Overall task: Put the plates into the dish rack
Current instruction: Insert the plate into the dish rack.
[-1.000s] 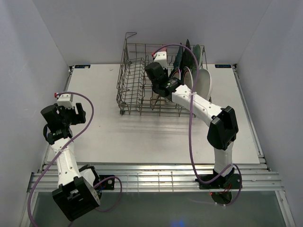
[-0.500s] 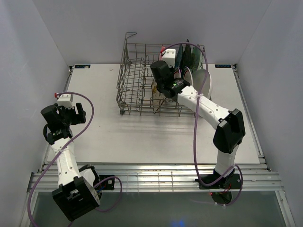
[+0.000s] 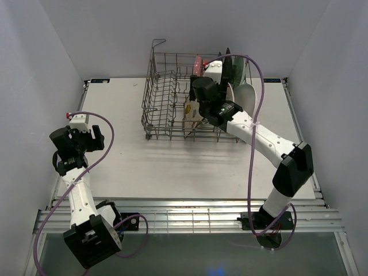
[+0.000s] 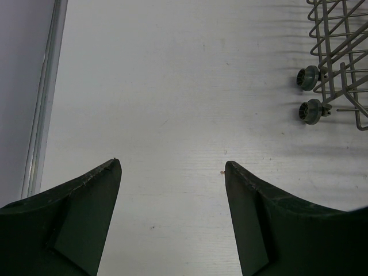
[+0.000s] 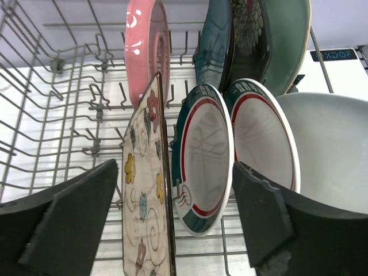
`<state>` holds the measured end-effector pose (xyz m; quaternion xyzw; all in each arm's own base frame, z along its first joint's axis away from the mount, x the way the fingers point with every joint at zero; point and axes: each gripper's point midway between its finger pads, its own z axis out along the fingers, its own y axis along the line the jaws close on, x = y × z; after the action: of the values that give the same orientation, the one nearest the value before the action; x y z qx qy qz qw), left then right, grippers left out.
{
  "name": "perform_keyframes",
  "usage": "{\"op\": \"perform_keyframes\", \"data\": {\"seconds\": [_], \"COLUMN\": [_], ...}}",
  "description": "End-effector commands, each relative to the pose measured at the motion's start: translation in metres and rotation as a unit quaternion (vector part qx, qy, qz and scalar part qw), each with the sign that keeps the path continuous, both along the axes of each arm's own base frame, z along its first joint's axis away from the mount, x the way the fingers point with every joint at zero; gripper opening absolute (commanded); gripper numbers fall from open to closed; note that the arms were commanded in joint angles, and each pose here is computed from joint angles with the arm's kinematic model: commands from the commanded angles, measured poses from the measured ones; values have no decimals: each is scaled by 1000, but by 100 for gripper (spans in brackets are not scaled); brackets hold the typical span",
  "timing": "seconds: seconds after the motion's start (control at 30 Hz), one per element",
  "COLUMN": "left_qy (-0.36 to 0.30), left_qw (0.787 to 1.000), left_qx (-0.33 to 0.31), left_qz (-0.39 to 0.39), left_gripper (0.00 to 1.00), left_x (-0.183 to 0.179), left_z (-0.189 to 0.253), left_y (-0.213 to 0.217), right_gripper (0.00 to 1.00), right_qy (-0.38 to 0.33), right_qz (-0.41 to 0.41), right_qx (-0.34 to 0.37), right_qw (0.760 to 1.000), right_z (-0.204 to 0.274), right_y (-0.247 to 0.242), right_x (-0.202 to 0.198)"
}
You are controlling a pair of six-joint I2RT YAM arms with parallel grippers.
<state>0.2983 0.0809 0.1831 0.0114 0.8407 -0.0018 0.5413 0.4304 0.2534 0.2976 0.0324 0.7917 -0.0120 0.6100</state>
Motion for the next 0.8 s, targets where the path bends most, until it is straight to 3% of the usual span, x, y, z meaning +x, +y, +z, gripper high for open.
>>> {"op": "perform_keyframes", "data": {"seconds": [0.0,0.13,0.23,0.43,0.47,0.77], "left_qy": [-7,-8,-14,-35,-34,-71], "left_qw": [1000,1000,1000,998,998,990], "left_qx": [1,1,3,5,0,-23], "left_qz": [-7,-12,-21,-43,-47,-120], "left_gripper": [83,83,83,82,82,82], "left_x": [0,-1,-1,3,3,-8], "left_z": [2,1,2,-2,-4,1], "left_y": [-2,-3,-6,-13,-15,-48], "right_gripper": [88,98,97,92,91,90], "right_qy": [-65,-72,-89,-100,-87,-142], "right_qz": [6,41,73,132,148,189], "right_qx": [47,42,51,36,27,101], "right_qw": [997,996,992,986,985,966], "right_z": [57,59,70,51,32,0], "right_y": [-16,-28,-36,-54,-54,-94], "right_x": [-15,-38,-58,-97,-103,-169]}}
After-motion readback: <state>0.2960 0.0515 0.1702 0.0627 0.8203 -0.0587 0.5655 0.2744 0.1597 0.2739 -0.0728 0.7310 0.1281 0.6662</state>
